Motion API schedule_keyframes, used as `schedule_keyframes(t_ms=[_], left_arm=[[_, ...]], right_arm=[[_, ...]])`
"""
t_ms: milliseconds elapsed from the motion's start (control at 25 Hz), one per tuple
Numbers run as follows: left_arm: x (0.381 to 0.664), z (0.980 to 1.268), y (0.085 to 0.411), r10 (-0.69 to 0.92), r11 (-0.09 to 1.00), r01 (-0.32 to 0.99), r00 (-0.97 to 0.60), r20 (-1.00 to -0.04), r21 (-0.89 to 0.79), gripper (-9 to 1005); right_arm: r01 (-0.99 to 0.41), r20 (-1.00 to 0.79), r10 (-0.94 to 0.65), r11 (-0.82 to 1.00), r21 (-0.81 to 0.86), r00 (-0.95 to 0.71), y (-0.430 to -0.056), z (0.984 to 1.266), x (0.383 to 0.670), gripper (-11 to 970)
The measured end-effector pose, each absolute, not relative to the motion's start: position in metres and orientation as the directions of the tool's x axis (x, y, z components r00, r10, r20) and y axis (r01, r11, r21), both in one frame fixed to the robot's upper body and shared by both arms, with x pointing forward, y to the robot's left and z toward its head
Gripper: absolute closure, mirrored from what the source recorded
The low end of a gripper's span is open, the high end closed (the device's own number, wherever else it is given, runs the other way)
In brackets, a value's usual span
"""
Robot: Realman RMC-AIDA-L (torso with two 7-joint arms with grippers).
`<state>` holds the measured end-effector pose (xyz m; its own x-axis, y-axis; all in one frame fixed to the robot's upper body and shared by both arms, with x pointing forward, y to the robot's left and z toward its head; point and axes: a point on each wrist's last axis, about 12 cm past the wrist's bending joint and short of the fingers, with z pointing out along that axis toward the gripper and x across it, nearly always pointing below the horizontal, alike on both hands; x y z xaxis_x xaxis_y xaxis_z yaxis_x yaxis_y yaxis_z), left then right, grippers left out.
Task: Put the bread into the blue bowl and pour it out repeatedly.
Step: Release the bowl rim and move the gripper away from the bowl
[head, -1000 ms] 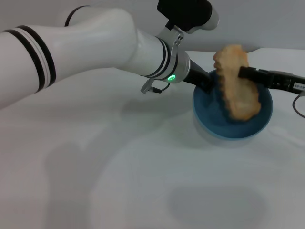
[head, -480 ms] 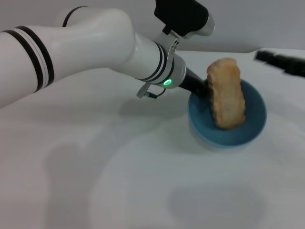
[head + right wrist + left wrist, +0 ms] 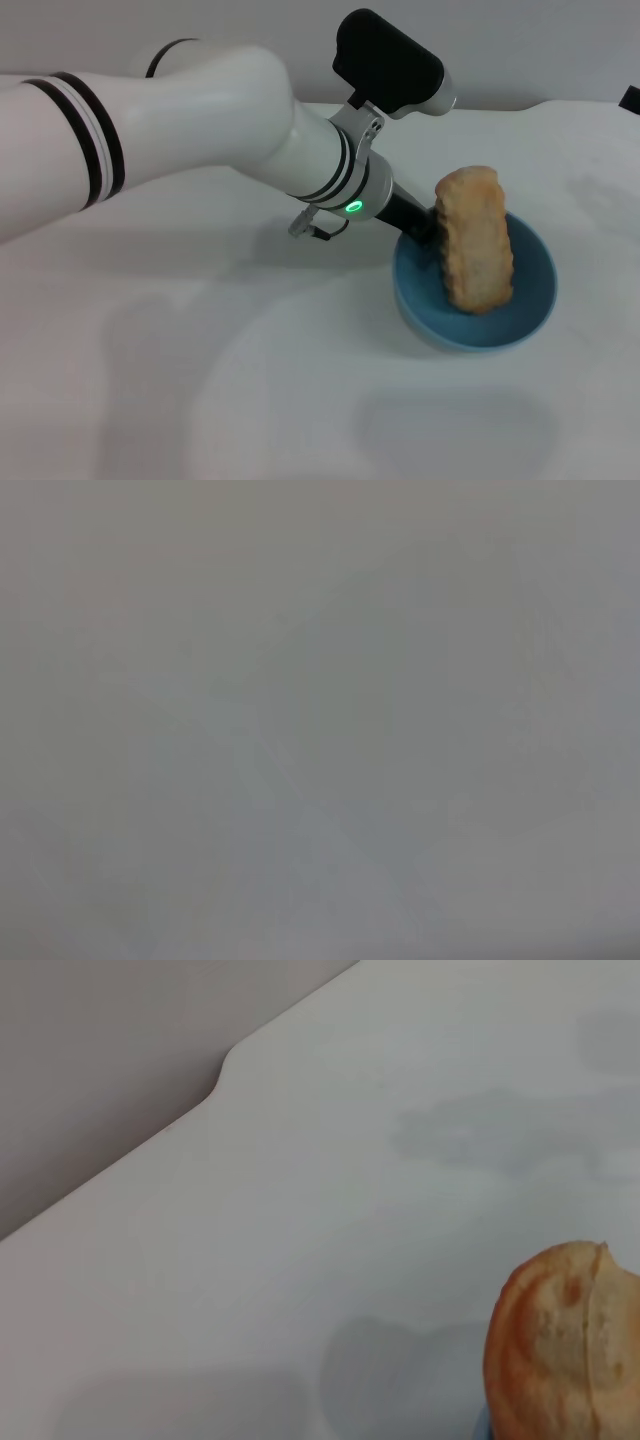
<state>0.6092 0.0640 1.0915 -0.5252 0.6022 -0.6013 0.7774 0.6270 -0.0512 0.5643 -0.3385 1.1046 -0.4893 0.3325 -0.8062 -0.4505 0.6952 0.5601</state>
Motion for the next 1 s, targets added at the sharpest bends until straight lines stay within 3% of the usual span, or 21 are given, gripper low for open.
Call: schedule_keyframes(t_ms=[1000], left_arm=[[0.605, 1.077, 0.069, 0.625, 0.624, 0.781, -0.514, -0.588, -0.020, 953]], right_arm=[[-0.411, -0.792, 0.353, 0.708, 0.574, -0.498, -0.338, 1.096, 0.564, 570]])
